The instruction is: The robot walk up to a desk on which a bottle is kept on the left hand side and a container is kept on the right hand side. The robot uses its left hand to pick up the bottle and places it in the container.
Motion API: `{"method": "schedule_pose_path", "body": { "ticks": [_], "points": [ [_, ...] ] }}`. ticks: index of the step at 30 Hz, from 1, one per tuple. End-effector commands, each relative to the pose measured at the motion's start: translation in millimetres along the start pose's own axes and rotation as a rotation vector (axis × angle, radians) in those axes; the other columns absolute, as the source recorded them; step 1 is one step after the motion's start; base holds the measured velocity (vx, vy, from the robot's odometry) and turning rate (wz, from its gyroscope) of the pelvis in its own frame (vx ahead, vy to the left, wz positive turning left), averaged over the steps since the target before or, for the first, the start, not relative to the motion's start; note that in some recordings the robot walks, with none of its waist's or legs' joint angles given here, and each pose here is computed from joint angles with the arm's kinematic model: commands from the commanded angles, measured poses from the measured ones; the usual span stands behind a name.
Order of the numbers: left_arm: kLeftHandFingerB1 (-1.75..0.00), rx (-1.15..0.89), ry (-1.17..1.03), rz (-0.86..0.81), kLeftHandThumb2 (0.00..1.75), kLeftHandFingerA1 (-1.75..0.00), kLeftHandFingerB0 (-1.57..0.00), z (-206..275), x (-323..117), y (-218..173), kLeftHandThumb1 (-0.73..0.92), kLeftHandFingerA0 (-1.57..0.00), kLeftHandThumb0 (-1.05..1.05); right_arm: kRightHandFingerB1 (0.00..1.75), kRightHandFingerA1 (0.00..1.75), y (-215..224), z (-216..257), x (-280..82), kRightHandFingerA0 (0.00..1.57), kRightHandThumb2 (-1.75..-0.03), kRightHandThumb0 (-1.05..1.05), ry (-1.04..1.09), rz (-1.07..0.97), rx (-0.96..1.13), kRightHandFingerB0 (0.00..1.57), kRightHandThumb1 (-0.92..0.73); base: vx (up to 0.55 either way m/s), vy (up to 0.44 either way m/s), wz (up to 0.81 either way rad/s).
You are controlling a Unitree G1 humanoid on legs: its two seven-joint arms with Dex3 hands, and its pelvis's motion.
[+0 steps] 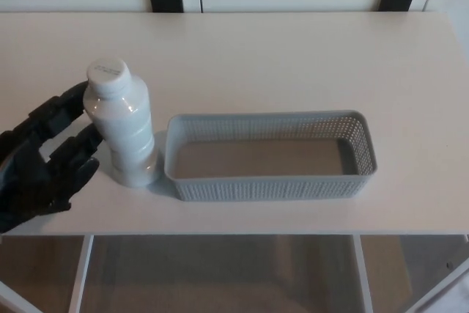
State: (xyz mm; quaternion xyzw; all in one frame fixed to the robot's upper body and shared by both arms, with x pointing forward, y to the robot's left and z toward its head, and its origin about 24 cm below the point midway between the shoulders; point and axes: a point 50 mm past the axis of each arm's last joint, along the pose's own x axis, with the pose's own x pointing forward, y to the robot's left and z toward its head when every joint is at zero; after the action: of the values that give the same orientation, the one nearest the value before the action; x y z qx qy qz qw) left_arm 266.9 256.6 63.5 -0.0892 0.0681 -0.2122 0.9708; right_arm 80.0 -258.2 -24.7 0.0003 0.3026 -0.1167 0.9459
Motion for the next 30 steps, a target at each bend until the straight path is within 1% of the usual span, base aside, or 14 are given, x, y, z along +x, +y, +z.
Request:
{"method": "schedule_pose_path", "body": {
  "ticks": [1,2,3,4,5,6,9,10,12,13,16,18,19,30],
  "points": [
    [-0.01,-0.038,0.03,0.03,0.55,-0.13,0.0,-1,8,4,0.53,0.0,-0.52,0.48,0.66,-3,1,2,0.53,-0.92,-0.12,0.01,-0.019,-0.011,0.12,-0.49,0.0,0.0,0.0],
    [-0.02,-0.042,0.032,0.035,0.56,-0.13,0.0,-1,9,5,0.51,0.0,-0.54,0.33,0.52,-4,0,2,0.58,-0.61,-0.14,0.007,-0.014,-0.01,0.22,-0.7,0.0,0.0,0.0],
    [-0.02,-0.044,0.033,0.038,0.56,-0.13,0.0,0,9,5,0.51,0.0,-0.54,0.33,0.52,-4,0,2,0.58,-0.61,-0.14,0.005,-0.01,-0.008,0.22,-0.7,0.0,0.0,0.0],
    [0.0,-0.035,0.037,0.045,0.7,-0.09,0.0,-1,10,7,0.45,0.0,-0.54,0.47,0.65,-4,1,2,0.51,-0.93,-0.12,0.001,-0.008,-0.011,0.11,-0.51,0.0,0.0,0.0],
    [0.0,-0.028,0.04,0.049,0.7,-0.09,0.0,-1,11,8,0.45,0.0,-0.54,0.47,0.65,-3,2,2,0.51,-0.93,-0.12,-0.001,-0.007,-0.013,0.11,-0.51,0.0,0.0,0.0],
    [-0.03,-0.003,0.053,0.064,0.7,-0.09,0.0,-1,11,10,0.44,0.0,-0.56,0.33,0.53,-3,2,2,0.59,-0.6,-0.15,-0.002,-0.009,-0.013,0.21,-0.7,0.0,0.0,0.0],
    [-0.03,0.045,0.076,0.088,0.7,-0.12,0.0,-1,11,13,0.47,0.0,-0.53,0.34,0.53,-4,1,2,0.58,-0.61,-0.17,-0.002,-0.012,-0.008,0.21,-0.68,0.0,0.0,0.0],
    [-0.05,0.141,0.093,0.112,0.73,-0.15,0.0,-2,12,16,0.39,0.0,-0.61,0.34,0.53,-4,1,1,0.58,-0.61,-0.17,-0.003,-0.009,-0.007,0.21,-0.69,0.0,0.0,0.0],
    [-0.04,0.265,0.111,0.134,0.73,-0.15,0.0,-3,12,18,0.39,0.0,-0.6,0.33,0.52,-4,1,2,0.58,-0.6,-0.14,-0.006,-0.004,-0.008,0.21,-0.71,0.0,0.0,0.0],
    [-0.01,0.331,0.119,0.143,0.72,-0.13,0.0,-3,13,19,0.4,0.0,-0.62,0.47,0.65,-3,1,2,0.5,-0.93,-0.12,-0.006,-0.004,-0.009,0.1,-0.52,0.0,0.0,0.0],
    [-0.02,0.39,0.13,0.139,0.73,-0.14,0.0,-4,16,18,0.4,0.0,-0.63,0.47,0.65,-2,3,1,0.5,-0.93,-0.12,-0.003,-0.007,-0.004,0.1,-0.52,0.0,0.0,0.0],
    [-0.02,0.403,0.133,0.134,0.73,-0.13,0.0,-6,18,16,0.4,0.0,-0.63,0.47,0.66,-2,3,1,0.52,-0.93,-0.12,-0.004,-0.008,0.0,0.11,-0.51,0.0,0.0,0.0],
    [-0.03,0.419,0.137,0.133,0.7,-0.19,0.0,-6,20,15,0.38,-0.02,-0.64,0.33,0.53,-2,3,1,0.58,-0.61,-0.17,-0.006,-0.006,0.0,0.21,-0.69,0.0,0.0,0.0],
    [-0.06,0.461,0.181,0.133,0.71,-0.21,0.0,-15,39,-6,0.38,-0.03,-0.62,0.33,0.53,3,8,-1,0.61,-0.59,-0.14,-0.018,0.007,-0.025,0.22,-0.69,0.0,0.0,0.0]
  ]
}}
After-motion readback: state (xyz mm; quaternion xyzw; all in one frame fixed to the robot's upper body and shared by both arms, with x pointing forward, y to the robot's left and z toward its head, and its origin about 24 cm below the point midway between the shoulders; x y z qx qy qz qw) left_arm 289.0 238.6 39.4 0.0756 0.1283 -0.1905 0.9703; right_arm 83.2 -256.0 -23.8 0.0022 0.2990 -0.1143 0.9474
